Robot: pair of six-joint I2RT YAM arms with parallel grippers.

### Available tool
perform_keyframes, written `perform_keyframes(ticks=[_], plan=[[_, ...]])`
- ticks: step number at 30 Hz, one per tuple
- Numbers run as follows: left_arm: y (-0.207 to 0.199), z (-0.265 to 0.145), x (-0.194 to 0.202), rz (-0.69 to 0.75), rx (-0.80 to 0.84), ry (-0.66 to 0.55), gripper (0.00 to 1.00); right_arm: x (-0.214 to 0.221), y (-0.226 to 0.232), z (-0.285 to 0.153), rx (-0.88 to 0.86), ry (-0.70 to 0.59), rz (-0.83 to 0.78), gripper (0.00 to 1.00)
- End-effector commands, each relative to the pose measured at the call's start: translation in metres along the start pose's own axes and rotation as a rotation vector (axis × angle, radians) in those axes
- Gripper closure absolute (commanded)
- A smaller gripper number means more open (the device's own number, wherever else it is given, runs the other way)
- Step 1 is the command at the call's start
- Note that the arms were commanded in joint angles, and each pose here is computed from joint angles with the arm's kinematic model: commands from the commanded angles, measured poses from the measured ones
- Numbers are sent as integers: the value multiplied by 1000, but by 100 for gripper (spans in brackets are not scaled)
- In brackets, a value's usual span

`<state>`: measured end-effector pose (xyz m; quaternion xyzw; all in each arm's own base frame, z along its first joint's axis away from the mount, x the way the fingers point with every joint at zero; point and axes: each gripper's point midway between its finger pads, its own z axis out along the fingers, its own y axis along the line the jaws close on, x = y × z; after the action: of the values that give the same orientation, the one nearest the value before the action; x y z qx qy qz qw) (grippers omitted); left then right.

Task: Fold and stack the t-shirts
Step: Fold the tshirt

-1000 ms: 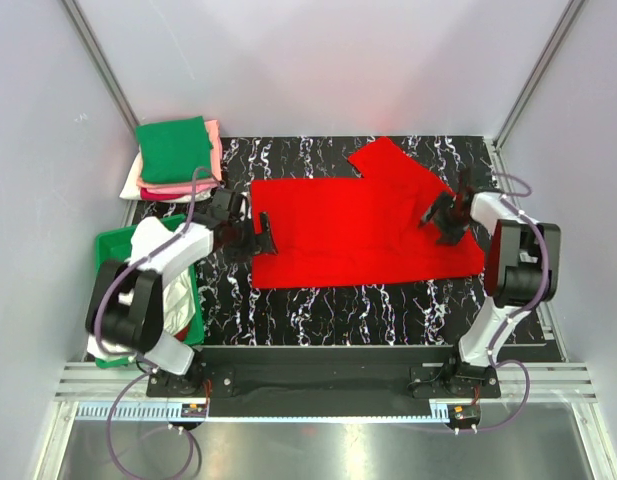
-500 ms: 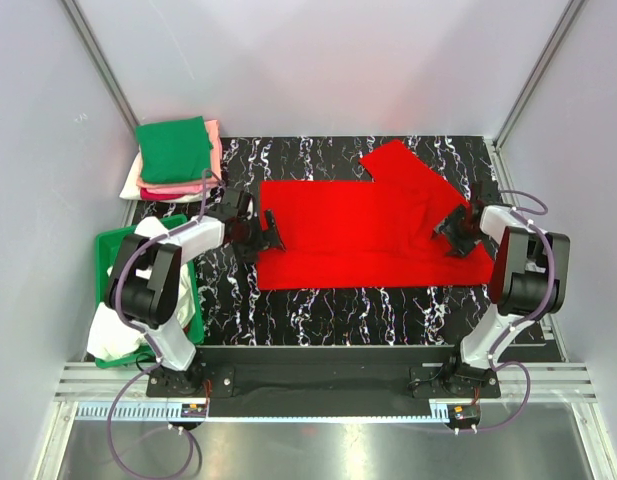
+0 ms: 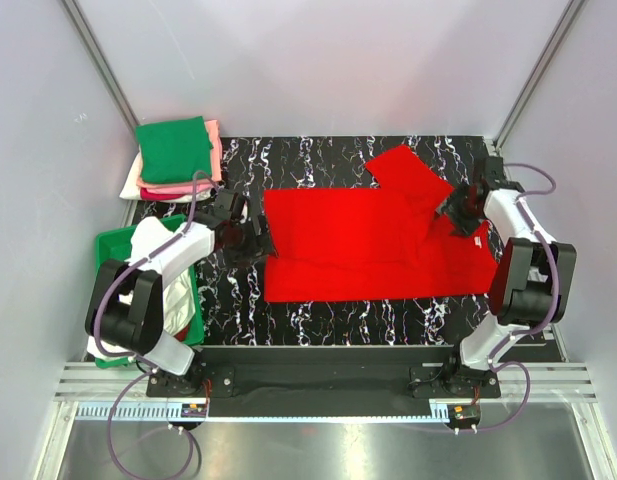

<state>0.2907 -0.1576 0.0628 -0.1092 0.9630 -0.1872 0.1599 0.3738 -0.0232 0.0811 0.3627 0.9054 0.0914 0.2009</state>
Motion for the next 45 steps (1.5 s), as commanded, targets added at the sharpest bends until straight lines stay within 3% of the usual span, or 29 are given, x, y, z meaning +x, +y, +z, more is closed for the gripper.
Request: perform_keyframes(ticks=[1, 5, 6, 9, 16, 22, 26, 29, 30, 33, 36, 39, 40, 45], plan=[[-18, -22, -20, 58, 35, -80, 9, -1, 49, -14, -100, -12, -98, 37], [-23, -34, -25, 88, 45, -98, 9, 3, 71, 8, -115, 25, -120, 59], [-25, -38, -27, 97, 49, -106, 9, 3, 73, 13, -113, 31, -121, 71], [-24, -48, -25, 119, 45, -114, 9, -7, 78, 32, -92, 38, -127, 90], [-17, -54, -23, 146, 28, -130, 8, -15, 75, 79, -48, 69, -154, 99], [-13, -46, -24, 142, 26, -125, 9, -4, 112, 96, -266, 162, -225, 99], [-11, -42, -23, 152, 29, -137, 9, -16, 150, 67, -434, 152, -277, 90], [-7, -34, -18, 151, 43, -150, 9, -39, 184, 45, -544, 87, -296, 55], [-1, -28, -9, 143, 40, -134, 9, -58, 199, 33, -574, 35, -311, 38], [-1, -17, -5, 137, 80, -161, 9, -93, 216, 38, -543, -47, -304, 24], [-5, -10, -5, 136, 126, -181, 9, -116, 223, 87, -498, -71, -275, 21], [-7, -3, 0, 139, 163, -189, 9, -145, 241, 94, -516, -161, -256, 20], [-4, 2, 6, 131, 168, -175, 9, -145, 234, 125, -482, -158, -234, 18], [-7, 15, 23, 129, 256, -214, 10, -174, 238, 157, -484, -310, -178, 15]])
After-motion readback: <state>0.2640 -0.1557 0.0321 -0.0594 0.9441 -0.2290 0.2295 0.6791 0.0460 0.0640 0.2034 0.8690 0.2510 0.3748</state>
